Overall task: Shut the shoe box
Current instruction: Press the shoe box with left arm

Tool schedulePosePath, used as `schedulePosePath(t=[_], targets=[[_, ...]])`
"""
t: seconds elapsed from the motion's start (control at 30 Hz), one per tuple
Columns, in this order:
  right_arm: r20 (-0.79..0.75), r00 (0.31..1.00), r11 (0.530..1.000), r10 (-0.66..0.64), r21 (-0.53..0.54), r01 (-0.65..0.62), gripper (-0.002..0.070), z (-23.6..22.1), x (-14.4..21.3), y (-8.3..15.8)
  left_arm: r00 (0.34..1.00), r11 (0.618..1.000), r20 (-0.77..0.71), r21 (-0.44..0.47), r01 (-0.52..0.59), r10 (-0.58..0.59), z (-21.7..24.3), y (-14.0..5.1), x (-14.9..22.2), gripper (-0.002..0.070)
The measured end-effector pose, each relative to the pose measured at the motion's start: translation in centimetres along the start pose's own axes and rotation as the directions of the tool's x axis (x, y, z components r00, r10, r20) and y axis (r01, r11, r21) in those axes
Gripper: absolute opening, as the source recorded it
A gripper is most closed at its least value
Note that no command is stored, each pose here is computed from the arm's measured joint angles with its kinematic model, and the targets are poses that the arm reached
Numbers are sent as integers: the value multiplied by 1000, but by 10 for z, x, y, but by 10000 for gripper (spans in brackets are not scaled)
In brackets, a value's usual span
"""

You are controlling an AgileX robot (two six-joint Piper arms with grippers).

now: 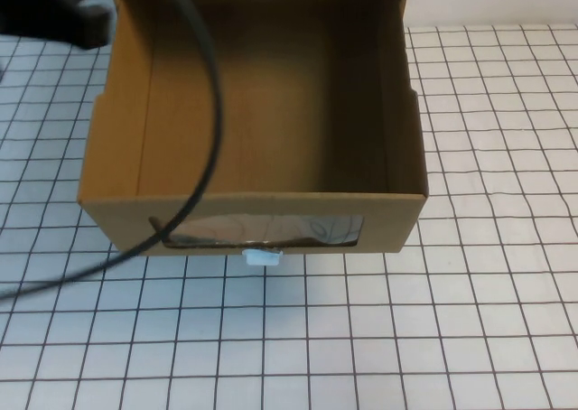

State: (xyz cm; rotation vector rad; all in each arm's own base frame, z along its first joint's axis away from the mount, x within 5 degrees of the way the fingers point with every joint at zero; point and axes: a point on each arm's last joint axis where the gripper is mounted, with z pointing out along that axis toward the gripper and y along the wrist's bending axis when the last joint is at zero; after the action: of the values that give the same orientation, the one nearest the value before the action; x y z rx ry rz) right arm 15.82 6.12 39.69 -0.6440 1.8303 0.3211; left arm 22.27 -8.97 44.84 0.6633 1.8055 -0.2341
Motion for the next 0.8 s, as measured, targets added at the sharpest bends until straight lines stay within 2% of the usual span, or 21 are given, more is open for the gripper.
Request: schedulePosePath(t=[0.13, 0.3, 0.4, 0.5, 0.6, 0.73, 0.8], targets=[[30, 1000, 995, 3, -100, 0, -13, 7, -4, 10, 998, 986, -42, 163, -35, 43, 48, 2, -20, -2], [-17, 1000, 965, -23, -260, 18, -13, 20, -1, 30, 999, 979, -25, 202, -38, 44, 99, 15, -41, -3], [-36, 995, 917, -97, -392, 75, -13, 30, 2, 47, 999, 975, -32, 221, -24, 32, 129, 20, -43, -2], [2, 984, 846, -175, -511, 152, -13, 42, 3, 65, 999, 968, -40, 250, 17, -8, 160, 23, -40, -2], [85, 951, 751, -297, -594, 288, -13, 57, 6, 83, 997, 959, -57, 278, 62, -48, 185, 24, -32, -2], [289, 807, 544, -515, -618, 568, -13, 74, 13, 112, 989, 937, -89, 320, 140, -117, 212, 22, -17, -2], [356, 743, 478, -567, -592, 649, -13, 84, 16, 126, 984, 927, -105, 335, 170, -143, 221, 21, -11, -2]])
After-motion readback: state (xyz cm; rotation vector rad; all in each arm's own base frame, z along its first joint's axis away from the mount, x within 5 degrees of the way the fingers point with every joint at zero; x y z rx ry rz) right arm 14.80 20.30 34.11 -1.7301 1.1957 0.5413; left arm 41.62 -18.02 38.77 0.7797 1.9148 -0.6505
